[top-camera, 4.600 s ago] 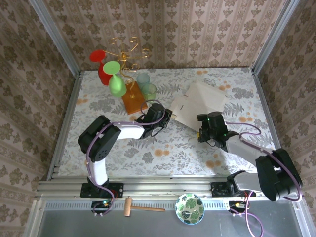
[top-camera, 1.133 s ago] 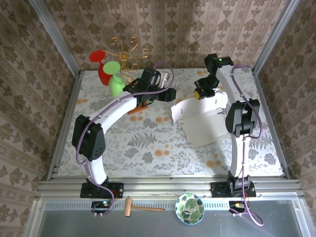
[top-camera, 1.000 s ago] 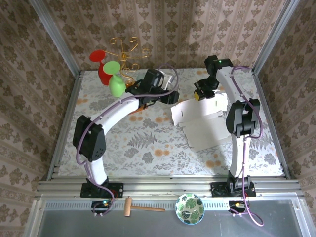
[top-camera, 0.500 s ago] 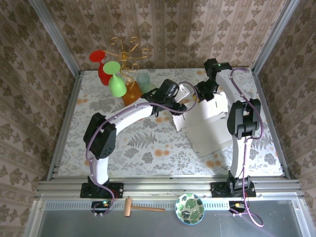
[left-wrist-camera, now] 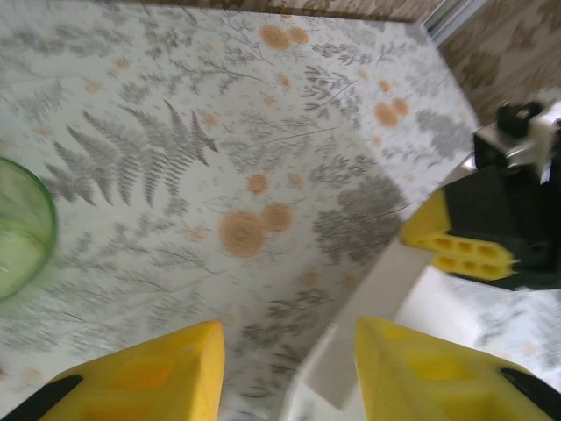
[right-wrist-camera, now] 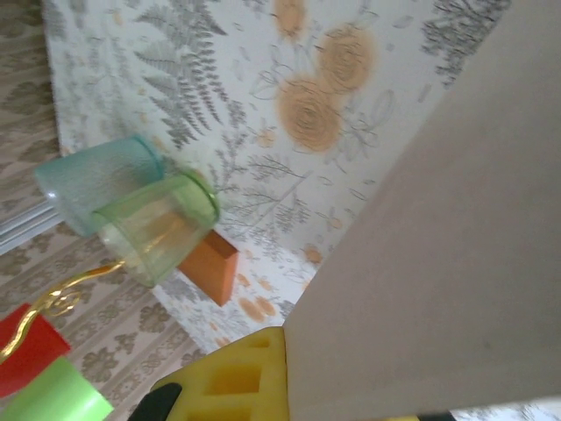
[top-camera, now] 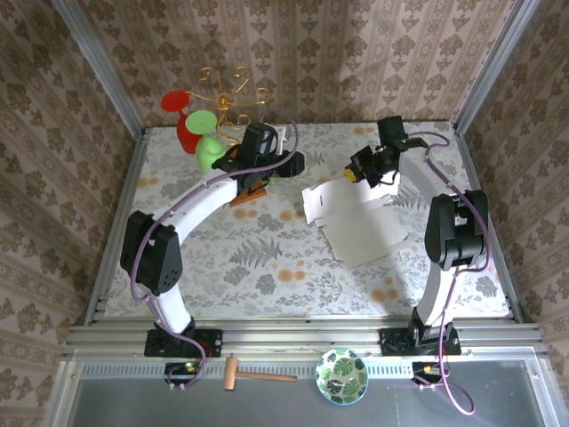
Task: Fold the paper box
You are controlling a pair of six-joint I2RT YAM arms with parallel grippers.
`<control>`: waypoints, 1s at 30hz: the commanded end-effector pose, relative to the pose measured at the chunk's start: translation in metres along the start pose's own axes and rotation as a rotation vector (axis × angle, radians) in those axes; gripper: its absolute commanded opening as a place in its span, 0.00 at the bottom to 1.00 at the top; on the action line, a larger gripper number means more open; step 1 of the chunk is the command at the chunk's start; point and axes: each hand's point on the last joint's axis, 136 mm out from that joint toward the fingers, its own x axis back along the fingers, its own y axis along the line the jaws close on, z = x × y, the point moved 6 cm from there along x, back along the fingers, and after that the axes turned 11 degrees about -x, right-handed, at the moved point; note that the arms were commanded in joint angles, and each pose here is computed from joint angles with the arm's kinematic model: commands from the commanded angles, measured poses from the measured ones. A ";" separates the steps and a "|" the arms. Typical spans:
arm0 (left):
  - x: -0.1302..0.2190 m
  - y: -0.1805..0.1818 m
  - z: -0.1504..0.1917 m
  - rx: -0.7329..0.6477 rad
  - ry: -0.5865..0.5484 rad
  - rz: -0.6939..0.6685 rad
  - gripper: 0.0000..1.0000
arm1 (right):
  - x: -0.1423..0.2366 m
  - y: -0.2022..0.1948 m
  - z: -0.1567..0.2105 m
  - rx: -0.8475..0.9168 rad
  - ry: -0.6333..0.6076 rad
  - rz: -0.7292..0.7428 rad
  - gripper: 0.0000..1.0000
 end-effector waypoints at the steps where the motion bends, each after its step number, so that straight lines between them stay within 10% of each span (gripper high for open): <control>1: 0.003 -0.032 0.007 0.298 0.074 0.070 0.42 | 0.010 0.018 0.007 0.039 0.030 -0.130 0.00; 11: -0.017 -0.036 0.018 0.554 0.097 0.037 0.43 | 0.010 0.016 0.010 0.030 0.051 -0.175 0.00; 30: -0.048 -0.027 0.016 0.625 0.121 0.045 0.44 | 0.005 0.013 0.010 0.014 0.071 -0.192 0.00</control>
